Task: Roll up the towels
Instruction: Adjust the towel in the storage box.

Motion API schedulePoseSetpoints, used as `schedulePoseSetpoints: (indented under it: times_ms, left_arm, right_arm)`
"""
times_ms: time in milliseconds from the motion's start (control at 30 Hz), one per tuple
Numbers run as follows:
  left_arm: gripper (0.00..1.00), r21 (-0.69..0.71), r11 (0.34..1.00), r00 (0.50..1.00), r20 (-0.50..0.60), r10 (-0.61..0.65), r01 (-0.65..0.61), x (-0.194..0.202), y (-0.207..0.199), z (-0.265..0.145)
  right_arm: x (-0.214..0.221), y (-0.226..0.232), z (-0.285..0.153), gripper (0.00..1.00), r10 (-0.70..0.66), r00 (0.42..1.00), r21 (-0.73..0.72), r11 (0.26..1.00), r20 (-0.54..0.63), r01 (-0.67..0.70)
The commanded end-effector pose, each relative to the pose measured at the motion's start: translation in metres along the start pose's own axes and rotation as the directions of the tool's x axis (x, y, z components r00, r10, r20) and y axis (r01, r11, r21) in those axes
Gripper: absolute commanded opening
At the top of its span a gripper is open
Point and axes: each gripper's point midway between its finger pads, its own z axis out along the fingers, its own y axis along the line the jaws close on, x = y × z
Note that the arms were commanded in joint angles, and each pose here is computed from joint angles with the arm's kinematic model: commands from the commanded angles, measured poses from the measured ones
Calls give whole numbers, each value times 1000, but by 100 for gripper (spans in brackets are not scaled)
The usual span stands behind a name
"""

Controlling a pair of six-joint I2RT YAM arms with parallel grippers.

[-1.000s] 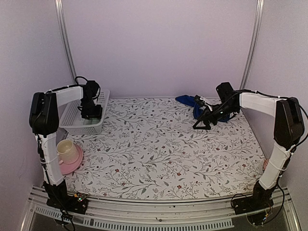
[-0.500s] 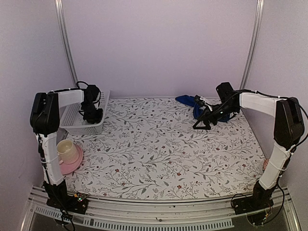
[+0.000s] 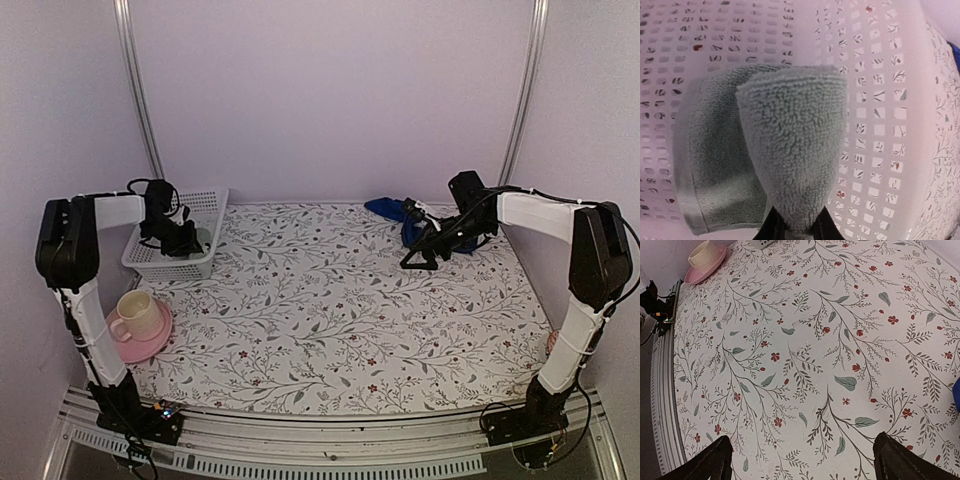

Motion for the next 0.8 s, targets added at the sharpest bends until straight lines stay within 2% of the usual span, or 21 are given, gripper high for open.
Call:
schedulePoseSetpoints:
  times_ms: [0, 167, 267, 300, 400, 767]
  left_arm:
    - [16, 244, 969, 996, 70, -47, 28, -17, -26, -19]
    - [16, 309, 949, 996, 41, -81, 65, -11, -23, -11]
    - [21, 365, 927, 996, 3, -94, 86, -3, -25, -3]
    - [23, 367, 924, 994, -33, -105, 110, 5, -21, 10]
    - [26, 368, 921, 992, -49, -120, 129, 9, -17, 19]
    - [54, 222, 969, 993, 22, -114, 107, -13, 4, 10]
  right_arm:
    - [-1, 4, -2, 99, -11, 1000, -3, 1000, 1, 11]
    - [1, 3, 0, 99, -6, 1000, -3, 1000, -5, 6]
    - [1, 3, 0, 99, -6, 1000, -2, 1000, -6, 6]
    - [2, 2, 0, 99, -5, 1000, -1, 1000, -7, 5]
    - [2, 2, 1, 99, -3, 1000, -3, 1000, -9, 3]
    - [6, 1, 6, 99, 6, 1000, -10, 1000, -21, -6]
